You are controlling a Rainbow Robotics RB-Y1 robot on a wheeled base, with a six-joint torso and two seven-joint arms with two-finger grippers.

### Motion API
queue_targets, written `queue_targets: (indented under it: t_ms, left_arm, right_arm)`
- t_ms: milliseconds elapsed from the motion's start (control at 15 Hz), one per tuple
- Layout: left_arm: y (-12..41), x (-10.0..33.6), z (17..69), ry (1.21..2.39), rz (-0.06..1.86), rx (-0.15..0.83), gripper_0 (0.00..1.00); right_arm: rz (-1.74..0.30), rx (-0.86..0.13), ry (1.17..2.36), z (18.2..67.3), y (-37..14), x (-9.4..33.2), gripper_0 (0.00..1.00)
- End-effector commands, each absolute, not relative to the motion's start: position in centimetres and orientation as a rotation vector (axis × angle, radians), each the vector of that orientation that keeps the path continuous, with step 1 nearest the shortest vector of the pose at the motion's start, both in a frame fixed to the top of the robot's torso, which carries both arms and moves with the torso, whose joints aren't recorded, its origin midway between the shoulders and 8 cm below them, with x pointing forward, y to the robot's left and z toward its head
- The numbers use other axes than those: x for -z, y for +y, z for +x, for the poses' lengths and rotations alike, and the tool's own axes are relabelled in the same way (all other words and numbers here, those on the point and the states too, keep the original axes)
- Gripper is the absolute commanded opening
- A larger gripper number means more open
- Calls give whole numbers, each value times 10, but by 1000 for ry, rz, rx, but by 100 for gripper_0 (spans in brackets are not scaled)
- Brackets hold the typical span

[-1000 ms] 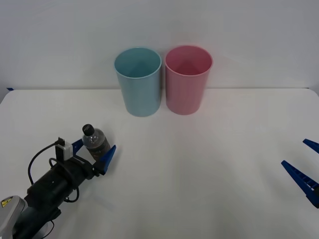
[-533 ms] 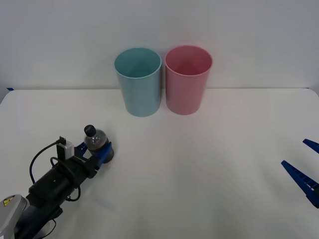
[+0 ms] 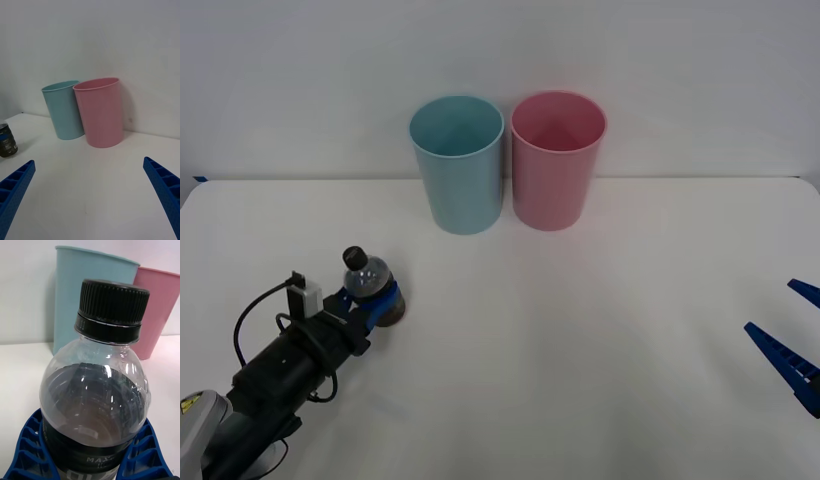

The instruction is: Grasp the object on the table and drop it into the matching bin: aluminum can to the light blue bin, PET bottle to the pink bin.

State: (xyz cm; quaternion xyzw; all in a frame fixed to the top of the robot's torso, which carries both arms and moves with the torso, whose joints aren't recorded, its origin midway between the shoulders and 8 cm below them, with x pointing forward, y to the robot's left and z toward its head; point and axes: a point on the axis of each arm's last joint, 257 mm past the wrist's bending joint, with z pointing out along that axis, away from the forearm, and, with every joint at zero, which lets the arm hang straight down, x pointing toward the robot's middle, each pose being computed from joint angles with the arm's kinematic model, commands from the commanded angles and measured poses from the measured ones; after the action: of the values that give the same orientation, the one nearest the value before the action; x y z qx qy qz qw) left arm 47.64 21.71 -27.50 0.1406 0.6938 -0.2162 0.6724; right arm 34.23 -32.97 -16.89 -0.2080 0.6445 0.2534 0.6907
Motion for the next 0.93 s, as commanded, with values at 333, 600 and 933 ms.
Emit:
queue_targets:
  t_ms: [333, 600, 933]
  left_arm:
    - [225, 222, 456, 1482, 353, 514, 0]
    - [220, 177, 450, 1434, 329, 576, 0]
    - [215, 112, 455, 1340, 258, 593, 0]
  right_arm:
    - [-465, -567, 1441, 342, -330, 169, 100]
    - [-465, -567, 1441, 342, -330, 169, 100]
    - [-465, -567, 1441, 342, -330, 169, 100]
